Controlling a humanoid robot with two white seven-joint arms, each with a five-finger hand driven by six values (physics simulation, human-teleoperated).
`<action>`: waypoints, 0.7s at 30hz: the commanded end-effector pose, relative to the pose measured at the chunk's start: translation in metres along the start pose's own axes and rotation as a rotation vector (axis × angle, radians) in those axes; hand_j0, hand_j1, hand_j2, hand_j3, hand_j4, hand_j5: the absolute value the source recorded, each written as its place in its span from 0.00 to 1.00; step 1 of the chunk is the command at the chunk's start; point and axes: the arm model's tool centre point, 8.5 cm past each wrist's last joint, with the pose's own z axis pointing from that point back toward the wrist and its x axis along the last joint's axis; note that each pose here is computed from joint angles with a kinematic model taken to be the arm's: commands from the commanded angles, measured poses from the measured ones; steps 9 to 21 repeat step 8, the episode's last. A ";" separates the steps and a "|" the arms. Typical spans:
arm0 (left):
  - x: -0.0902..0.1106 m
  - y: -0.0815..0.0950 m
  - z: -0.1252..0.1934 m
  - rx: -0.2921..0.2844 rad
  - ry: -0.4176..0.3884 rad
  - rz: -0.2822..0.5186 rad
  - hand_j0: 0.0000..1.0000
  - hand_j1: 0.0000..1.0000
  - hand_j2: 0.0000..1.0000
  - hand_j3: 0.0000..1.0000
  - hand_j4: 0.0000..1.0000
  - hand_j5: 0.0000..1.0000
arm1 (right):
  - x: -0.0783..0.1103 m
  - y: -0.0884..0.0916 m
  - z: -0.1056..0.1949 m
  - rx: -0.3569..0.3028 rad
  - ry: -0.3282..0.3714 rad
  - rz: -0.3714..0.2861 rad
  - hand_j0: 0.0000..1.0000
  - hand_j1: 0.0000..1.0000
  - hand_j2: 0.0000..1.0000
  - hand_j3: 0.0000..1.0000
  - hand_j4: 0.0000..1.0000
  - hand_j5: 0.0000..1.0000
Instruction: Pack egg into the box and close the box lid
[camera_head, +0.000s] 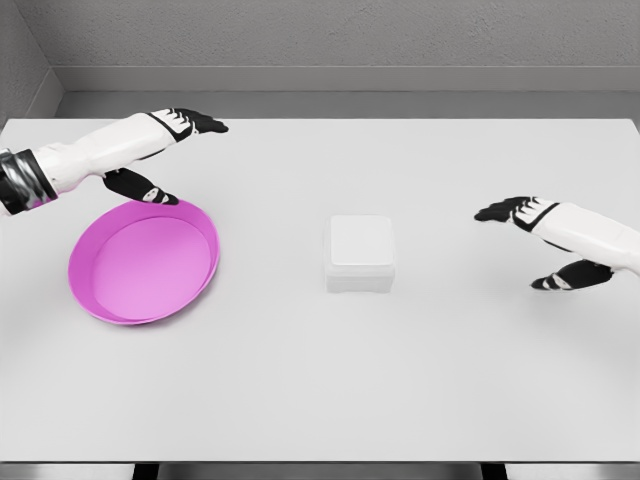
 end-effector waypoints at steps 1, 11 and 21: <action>-0.001 0.002 0.001 0.008 0.003 0.004 1.00 1.00 1.00 1.00 1.00 1.00 | -0.027 -0.017 0.029 -0.050 0.092 -0.029 1.00 1.00 1.00 1.00 1.00 1.00; -0.004 0.006 0.007 0.013 0.016 0.001 1.00 1.00 1.00 1.00 1.00 1.00 | -0.021 -0.003 0.012 0.006 0.059 -0.033 1.00 1.00 1.00 1.00 1.00 1.00; -0.004 0.006 0.007 0.013 0.016 0.001 1.00 1.00 1.00 1.00 1.00 1.00 | -0.021 -0.003 0.012 0.006 0.059 -0.033 1.00 1.00 1.00 1.00 1.00 1.00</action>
